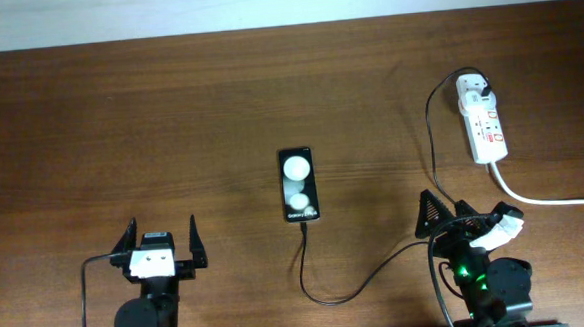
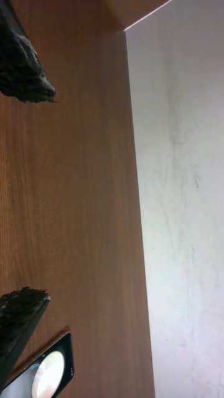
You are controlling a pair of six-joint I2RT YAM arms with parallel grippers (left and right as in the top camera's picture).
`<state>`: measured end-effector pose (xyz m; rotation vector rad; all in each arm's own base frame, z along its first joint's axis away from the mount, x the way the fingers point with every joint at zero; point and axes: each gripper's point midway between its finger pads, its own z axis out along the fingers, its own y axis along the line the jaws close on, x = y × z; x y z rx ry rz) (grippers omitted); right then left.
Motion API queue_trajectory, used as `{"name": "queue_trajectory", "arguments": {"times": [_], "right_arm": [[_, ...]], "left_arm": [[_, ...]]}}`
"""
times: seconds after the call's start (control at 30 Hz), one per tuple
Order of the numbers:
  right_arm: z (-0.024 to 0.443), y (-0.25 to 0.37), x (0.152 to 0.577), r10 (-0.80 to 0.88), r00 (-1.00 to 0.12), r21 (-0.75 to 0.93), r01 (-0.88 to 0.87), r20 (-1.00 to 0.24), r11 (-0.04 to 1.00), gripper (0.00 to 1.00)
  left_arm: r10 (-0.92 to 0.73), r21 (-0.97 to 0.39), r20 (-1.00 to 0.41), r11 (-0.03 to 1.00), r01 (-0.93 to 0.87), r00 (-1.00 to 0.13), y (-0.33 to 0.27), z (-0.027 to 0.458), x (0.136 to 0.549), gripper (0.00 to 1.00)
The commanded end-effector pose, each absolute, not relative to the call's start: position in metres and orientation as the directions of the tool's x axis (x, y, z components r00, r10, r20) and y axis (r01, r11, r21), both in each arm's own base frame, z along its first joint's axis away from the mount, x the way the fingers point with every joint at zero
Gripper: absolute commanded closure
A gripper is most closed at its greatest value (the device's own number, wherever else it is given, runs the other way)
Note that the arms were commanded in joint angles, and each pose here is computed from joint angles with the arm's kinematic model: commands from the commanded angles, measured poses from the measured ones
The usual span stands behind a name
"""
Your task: Plug charger to phone and switch on socket
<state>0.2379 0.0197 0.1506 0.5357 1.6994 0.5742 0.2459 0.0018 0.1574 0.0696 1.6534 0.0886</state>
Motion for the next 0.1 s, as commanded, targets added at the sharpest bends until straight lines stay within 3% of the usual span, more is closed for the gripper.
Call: {"name": "queue_trajectory", "arguments": {"times": [0.0, 0.07], "right_arm": [[0.1474, 0.0171, 0.2383, 0.625, -0.186, 0.626, 0.056, -0.759, 0.777, 0.01], [0.1474, 0.0172, 0.2383, 0.625, -0.186, 0.626, 0.056, -0.759, 0.777, 0.01]], "left_arm": [[0.115, 0.115, -0.99, 0.993, -0.001, -0.086, 0.0013, 0.155, 0.2462, 0.01], [0.115, 0.115, -0.99, 0.993, -0.001, -0.086, 0.0013, 0.155, 0.2462, 0.01]]}}
